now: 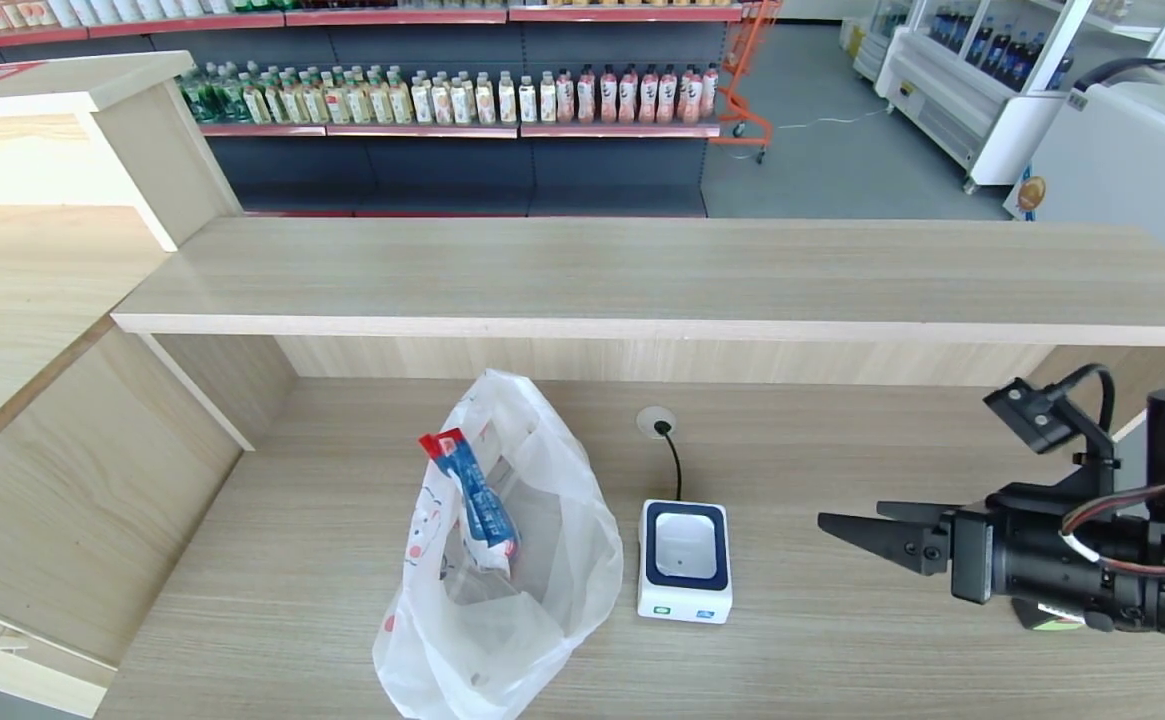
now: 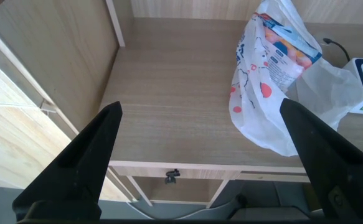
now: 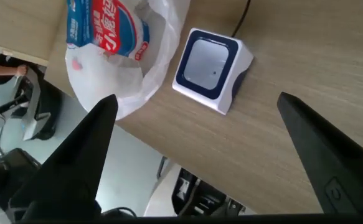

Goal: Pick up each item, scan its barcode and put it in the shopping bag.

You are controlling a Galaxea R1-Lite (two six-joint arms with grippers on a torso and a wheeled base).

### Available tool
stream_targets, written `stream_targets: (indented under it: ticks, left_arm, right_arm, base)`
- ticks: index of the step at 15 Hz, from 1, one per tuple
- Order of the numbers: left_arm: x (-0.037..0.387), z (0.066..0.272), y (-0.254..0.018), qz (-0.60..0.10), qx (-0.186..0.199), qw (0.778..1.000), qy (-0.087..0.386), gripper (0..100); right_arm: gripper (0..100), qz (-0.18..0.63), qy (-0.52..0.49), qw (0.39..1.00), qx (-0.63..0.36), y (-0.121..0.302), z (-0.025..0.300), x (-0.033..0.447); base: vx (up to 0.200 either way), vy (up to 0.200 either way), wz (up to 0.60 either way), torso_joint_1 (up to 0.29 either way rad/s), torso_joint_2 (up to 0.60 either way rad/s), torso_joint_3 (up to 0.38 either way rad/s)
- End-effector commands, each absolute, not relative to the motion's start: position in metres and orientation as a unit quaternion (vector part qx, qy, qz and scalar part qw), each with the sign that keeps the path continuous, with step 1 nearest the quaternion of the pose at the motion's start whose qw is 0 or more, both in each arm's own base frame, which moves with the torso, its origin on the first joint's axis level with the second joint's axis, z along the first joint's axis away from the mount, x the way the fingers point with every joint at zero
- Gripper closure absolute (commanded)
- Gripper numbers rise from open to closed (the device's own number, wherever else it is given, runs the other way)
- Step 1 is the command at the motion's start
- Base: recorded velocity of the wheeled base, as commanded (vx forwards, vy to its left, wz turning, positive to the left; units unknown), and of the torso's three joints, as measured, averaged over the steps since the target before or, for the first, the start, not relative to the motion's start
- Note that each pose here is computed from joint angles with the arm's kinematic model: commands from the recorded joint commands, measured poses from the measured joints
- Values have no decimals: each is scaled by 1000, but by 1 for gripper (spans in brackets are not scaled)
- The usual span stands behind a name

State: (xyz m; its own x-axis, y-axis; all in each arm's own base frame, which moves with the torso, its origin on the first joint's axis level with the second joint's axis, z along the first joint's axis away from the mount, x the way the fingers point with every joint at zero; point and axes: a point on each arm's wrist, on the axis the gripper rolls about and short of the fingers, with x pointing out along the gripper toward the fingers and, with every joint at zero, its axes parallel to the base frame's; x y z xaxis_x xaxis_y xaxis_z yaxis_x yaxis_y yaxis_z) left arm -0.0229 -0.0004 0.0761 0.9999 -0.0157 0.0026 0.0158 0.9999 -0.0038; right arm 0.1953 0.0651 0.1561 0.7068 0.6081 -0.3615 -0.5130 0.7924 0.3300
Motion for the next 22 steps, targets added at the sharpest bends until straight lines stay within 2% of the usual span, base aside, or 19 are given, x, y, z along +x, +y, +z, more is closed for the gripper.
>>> stream_targets:
  ticks: [1, 12, 20, 22]
  left_arm:
    - [-23, 76, 0, -8, -2, 1000, -2, 0]
    - [-23, 76, 0, -8, -4, 1000, -2, 0]
    - [-23, 76, 0, -8, -3, 1000, -2, 0]
    - [-23, 76, 0, -8, -4, 1000, -2, 0]
  right_arm:
    - [0, 292, 204, 929, 101, 56, 164, 177]
    - [0, 274, 200, 935, 104, 45, 173, 160]
    - [0, 272, 205, 934, 106, 43, 174, 153]
    - [0, 264, 213, 935, 107, 42, 173, 150]
  base:
    - [0, 0, 0, 0, 0, 0]
    - [0, 0, 0, 0, 0, 0]
    - [-200, -200, 0, 6, 4, 2]
    - [0, 0, 0, 0, 0, 0]
